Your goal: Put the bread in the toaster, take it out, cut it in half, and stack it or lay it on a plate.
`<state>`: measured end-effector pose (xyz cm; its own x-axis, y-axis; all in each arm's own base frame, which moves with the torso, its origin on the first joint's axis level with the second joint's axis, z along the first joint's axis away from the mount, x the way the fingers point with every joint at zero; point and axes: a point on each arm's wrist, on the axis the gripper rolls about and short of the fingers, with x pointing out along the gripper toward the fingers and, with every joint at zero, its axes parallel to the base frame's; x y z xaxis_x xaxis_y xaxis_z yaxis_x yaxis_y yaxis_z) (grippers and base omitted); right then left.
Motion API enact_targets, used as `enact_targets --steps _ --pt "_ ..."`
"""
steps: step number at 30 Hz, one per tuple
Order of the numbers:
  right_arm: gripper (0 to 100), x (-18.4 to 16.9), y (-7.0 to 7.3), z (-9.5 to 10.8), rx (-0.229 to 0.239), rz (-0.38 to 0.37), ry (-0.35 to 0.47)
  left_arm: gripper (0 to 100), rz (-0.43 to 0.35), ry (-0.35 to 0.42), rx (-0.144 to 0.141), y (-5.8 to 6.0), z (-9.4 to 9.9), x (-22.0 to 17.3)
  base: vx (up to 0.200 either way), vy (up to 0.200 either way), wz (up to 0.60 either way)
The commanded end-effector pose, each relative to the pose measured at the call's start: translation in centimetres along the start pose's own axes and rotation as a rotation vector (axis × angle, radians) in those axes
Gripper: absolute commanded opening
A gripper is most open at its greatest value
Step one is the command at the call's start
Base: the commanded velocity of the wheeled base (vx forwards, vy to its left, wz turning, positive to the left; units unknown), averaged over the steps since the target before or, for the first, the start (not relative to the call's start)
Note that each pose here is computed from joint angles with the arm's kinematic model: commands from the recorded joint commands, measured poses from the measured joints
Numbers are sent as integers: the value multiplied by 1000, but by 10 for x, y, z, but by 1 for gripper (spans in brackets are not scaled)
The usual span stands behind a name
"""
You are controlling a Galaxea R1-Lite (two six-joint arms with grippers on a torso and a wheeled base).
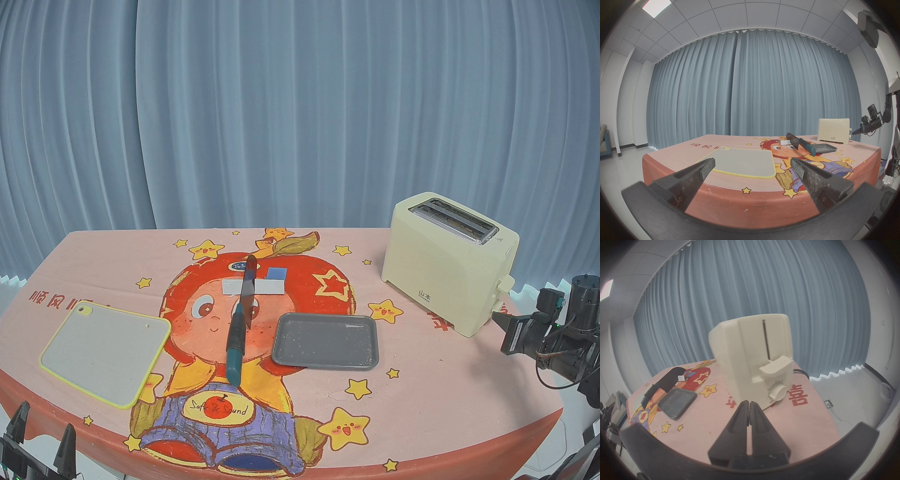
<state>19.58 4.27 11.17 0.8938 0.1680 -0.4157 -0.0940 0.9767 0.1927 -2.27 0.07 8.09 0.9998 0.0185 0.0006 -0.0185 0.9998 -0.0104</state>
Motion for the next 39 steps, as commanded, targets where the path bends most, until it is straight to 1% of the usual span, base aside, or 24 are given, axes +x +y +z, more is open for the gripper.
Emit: enact_targets --steps 1,7,12,14,39 --pt "0 7 -8 0 16 -39 16 100 0 19 0 0 -5 1 0 0 0" --pt "0 18 -10 2 29 -51 19 100 0 19 0 0 -5 1 0 0 0" --pt "0 19 -12 3 34 -58 18 100 0 19 0 0 -5 1 0 0 0" --pt "0 22 -15 4 40 -72 16 100 0 19 0 0 -5 1 0 0 0" --pt "0 30 -17 4 42 -83 28 100 0 19 0 0 -5 1 0 0 0"
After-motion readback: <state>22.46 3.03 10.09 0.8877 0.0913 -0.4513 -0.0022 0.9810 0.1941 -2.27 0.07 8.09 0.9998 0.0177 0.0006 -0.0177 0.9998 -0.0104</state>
